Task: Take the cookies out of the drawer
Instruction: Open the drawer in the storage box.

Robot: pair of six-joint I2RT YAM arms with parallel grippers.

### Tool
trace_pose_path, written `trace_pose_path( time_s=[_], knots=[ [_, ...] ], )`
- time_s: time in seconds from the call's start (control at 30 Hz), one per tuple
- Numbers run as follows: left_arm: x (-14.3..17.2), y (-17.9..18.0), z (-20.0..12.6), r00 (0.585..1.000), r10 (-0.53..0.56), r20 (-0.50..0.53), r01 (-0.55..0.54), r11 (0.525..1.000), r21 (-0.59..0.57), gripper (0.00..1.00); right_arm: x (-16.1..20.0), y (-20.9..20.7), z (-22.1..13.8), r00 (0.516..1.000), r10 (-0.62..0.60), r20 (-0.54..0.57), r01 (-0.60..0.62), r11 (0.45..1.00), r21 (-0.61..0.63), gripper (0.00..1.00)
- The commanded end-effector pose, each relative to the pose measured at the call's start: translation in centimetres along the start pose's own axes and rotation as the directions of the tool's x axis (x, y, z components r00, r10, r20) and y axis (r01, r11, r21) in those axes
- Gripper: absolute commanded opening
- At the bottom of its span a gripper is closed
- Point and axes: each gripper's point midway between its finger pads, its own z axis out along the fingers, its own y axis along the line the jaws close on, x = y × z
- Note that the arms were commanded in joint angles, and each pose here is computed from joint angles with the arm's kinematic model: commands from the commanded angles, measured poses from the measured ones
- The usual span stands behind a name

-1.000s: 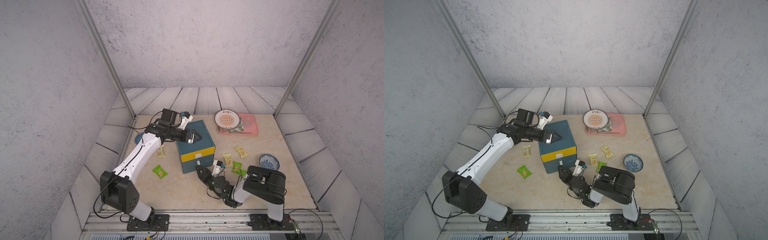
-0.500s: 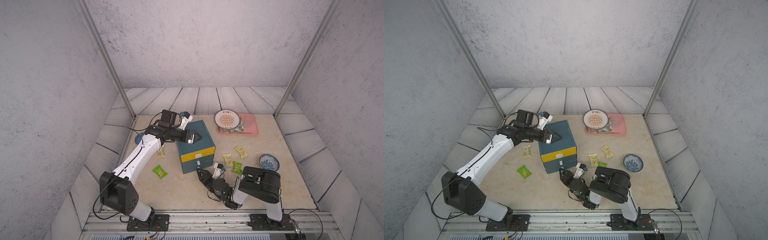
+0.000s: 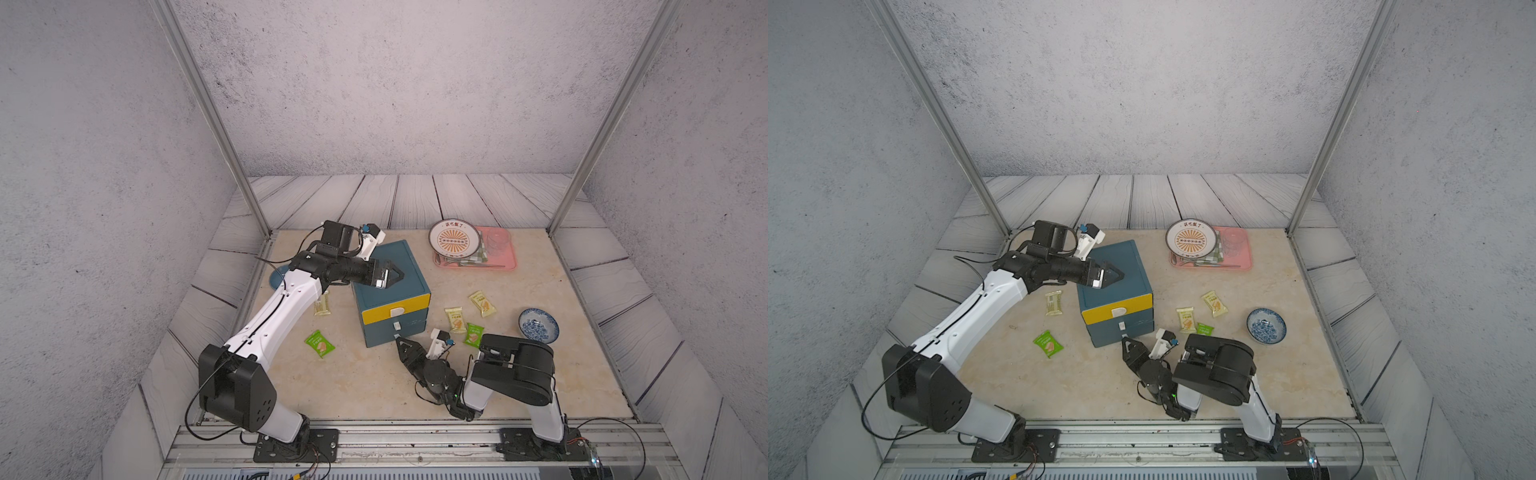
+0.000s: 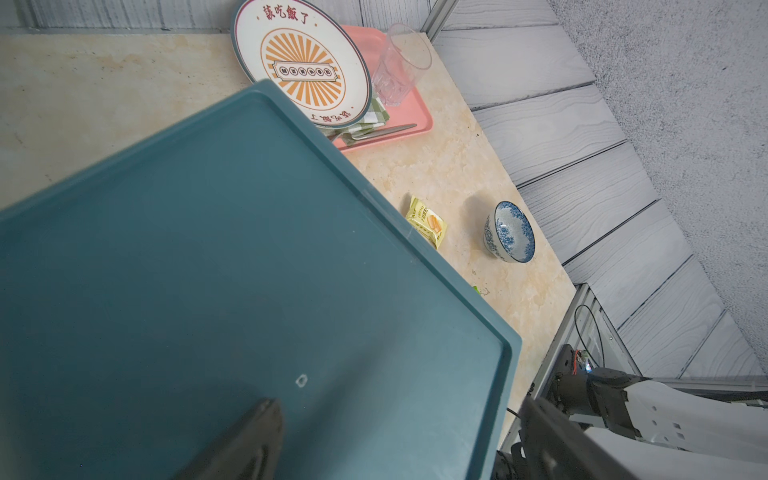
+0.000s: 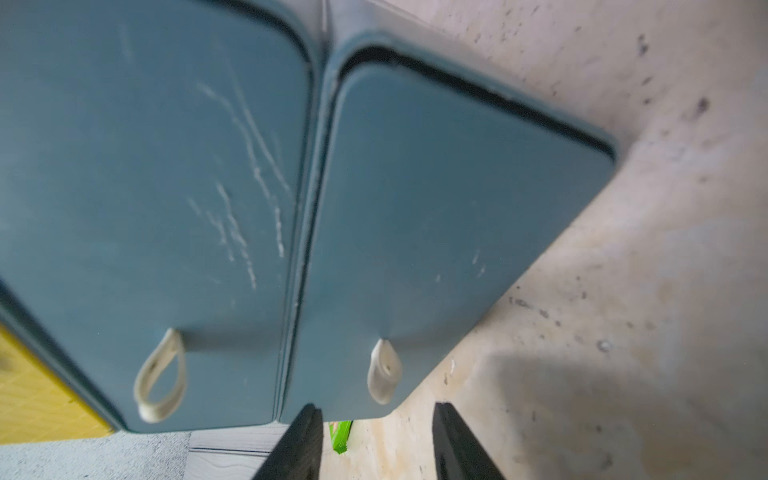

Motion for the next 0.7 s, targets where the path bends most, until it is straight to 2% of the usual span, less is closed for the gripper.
trace_pose_path(
  time_s=[0.0,0.57,0.67],
  knots=[
    [4.5,2.5,0.9,0.982,-0.119,-0.144,0.108,0.991,-0.084,0.96,-0.6,-0.2,0.6,0.999,0.014,0.030,-0.014,1.000,0.001,0.47],
    [4.9,2.6,0.9,0.982,-0.119,-0.147,0.106,0.990,-0.088,0.96,-0.2,-0.1,2.6,0.999,0.036,-0.004,-0.036,0.999,-0.011,0.40],
    [4.9,2.6,0.9,0.982,-0.119,-0.146,0.107,0.990,-0.088,0.96,-0.3,-0.3,2.7,0.999,0.040,0.001,-0.040,0.999,-0.006,0.33]
  ],
)
